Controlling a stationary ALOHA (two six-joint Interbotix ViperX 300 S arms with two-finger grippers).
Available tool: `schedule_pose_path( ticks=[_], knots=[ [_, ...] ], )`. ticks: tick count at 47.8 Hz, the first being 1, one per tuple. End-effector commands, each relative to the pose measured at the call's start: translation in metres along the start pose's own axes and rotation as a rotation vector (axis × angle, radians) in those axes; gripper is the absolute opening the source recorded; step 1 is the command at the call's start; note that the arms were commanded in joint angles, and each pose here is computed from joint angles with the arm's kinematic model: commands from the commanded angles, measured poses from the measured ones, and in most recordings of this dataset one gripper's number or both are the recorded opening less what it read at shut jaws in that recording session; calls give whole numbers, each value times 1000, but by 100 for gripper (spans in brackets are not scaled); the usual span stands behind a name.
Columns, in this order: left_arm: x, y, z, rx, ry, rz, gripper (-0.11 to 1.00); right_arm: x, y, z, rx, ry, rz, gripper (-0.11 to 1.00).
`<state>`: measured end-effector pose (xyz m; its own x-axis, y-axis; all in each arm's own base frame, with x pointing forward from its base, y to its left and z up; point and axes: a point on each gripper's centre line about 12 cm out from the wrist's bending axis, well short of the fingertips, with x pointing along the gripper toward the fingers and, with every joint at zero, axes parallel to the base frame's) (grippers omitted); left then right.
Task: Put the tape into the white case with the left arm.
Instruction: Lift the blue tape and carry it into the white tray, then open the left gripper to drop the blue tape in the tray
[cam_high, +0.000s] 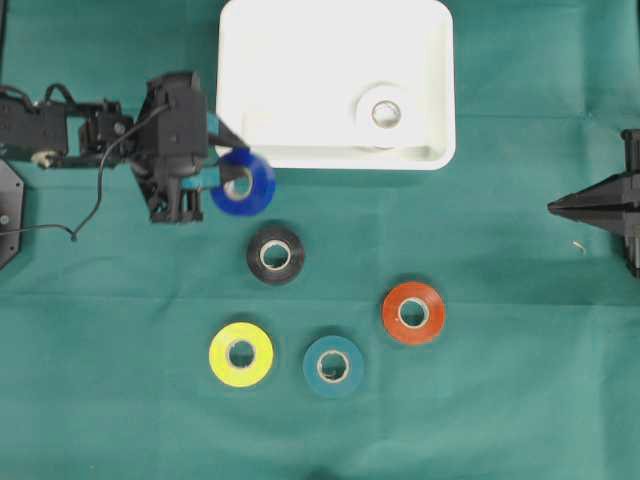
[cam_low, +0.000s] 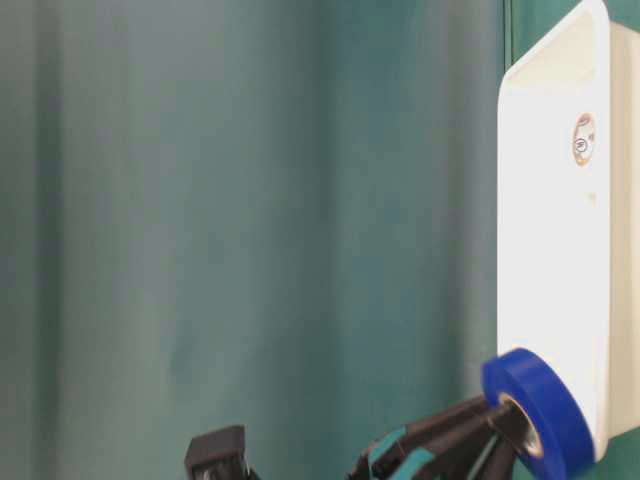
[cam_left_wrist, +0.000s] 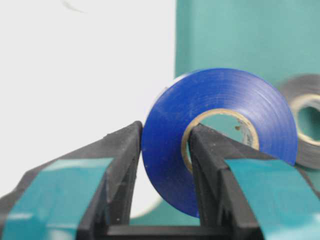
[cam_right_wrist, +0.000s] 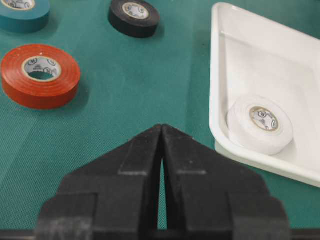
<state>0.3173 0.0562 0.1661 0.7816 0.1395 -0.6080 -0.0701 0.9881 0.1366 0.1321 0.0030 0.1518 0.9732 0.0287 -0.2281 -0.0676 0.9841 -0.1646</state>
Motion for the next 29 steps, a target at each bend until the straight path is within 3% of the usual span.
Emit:
schedule_pose_path(
  ticks=[1,21,29],
  knots=[
    [2,13,13,-11,-33,31,29,0,1,-5,-8,11,6,-9],
    [36,67,2,-94,14,145,29,0,2,-6,-8,12,8,-9],
    [44,76,-1,-109,28,159,29,0,2,-6,-8,14,8,-9]
  ],
)
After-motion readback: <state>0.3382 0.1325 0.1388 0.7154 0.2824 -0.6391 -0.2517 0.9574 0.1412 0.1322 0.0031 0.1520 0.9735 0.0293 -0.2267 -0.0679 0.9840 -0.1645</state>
